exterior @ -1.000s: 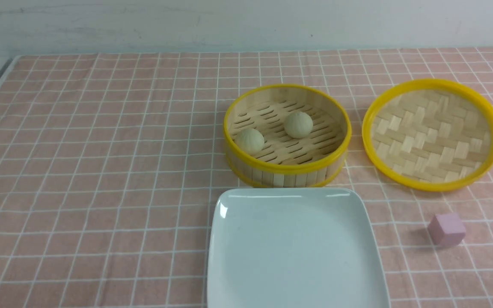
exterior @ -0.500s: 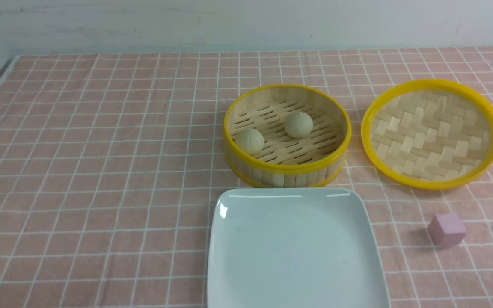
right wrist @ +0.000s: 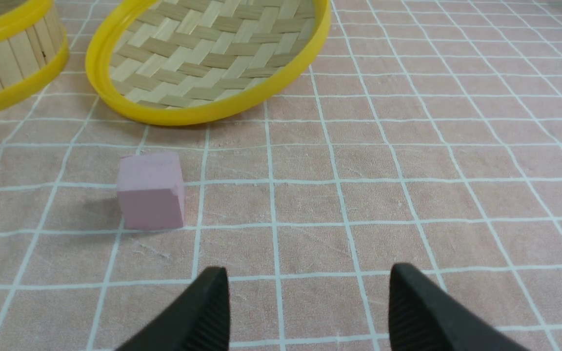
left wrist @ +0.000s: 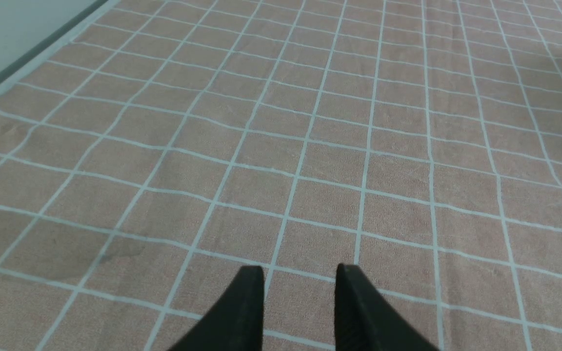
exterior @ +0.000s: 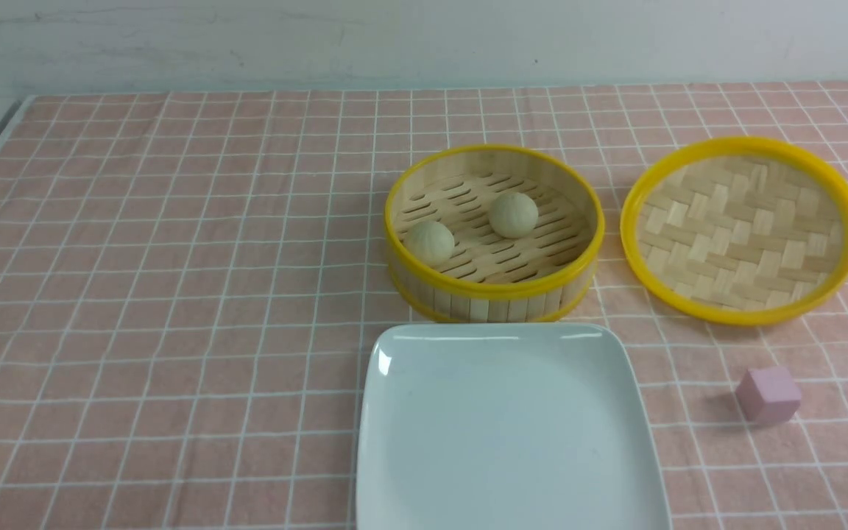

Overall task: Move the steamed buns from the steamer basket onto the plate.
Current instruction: Use the right arm to grab the steamed stuffed bun that is closest to it

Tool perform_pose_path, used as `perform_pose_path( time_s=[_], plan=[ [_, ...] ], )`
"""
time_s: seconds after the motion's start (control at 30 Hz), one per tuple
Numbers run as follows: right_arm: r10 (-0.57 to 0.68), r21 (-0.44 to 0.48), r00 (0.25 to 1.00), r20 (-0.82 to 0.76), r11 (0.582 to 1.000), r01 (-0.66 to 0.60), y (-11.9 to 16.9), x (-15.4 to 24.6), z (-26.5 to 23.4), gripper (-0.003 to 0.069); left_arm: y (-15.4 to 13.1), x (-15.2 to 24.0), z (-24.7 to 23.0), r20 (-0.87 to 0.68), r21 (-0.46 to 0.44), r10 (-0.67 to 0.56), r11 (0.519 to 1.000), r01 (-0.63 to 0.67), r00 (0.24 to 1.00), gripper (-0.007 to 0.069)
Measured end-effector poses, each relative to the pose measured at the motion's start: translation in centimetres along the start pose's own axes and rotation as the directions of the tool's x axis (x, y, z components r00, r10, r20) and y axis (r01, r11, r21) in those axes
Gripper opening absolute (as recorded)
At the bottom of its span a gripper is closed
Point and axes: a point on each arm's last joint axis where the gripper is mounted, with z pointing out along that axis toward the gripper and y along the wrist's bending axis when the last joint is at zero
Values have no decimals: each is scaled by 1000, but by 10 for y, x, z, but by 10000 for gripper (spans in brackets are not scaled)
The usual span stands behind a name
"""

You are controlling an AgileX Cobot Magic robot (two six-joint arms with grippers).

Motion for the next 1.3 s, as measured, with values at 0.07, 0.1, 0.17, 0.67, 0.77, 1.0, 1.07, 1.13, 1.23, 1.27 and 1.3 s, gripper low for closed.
perform_pose_path(
  time_s=[0.07, 0.1, 0.17, 0.67, 0.77, 1.0, 1.07, 1.13, 1.23, 1.27, 1.3],
  plan=[
    [0, 0, 1000, 0, 1000, 0, 0, 0, 0, 442, 0, 0, 0, 0, 0, 0, 1000, 0, 1000, 240],
    [0, 0, 1000, 0, 1000, 0, 0, 0, 0, 442, 0, 0, 0, 0, 0, 0, 1000, 0, 1000, 240],
    [0, 0, 1000, 0, 1000, 0, 0, 0, 0, 442, 0, 0, 0, 0, 0, 0, 1000, 0, 1000, 240],
    [38, -25, 990, 134, 999, -35, 2, -20, -5, 442, 0, 0, 0, 0, 0, 0, 1000, 0, 1000, 240],
    [82, -51, 968, 236, 996, -72, 3, -45, -17, 442, 0, 0, 0, 0, 0, 0, 1000, 0, 1000, 240],
    [167, -121, 917, 362, 984, -131, 4, -109, -66, 442, 0, 0, 0, 0, 0, 0, 1000, 0, 1000, 240],
    [174, -131, 926, 335, 982, -136, 5, -117, -78, 442, 0, 0, 0, 0, 0, 0, 1000, 0, 1000, 240],
    [178, -138, 930, 322, 981, -139, 5, -121, -85, 442, 0, 0, 0, 0, 0, 0, 1000, 0, 1000, 240],
    [207, -176, 931, 300, 972, -159, 8, -129, -101, 442, 0, 0, 0, 0, 0, 0, 1000, 0, 1000, 240],
    [217, -188, 930, 298, 968, -165, 8, -130, -103, 442, 0, 0, 0, 0, 0, 0, 1000, 0, 1000, 240],
    [227, -200, 928, 297, 965, -172, 9, -130, -104, 442, 0, 0, 0, 0, 0, 0, 1000, 0, 1000, 240]
  ],
)
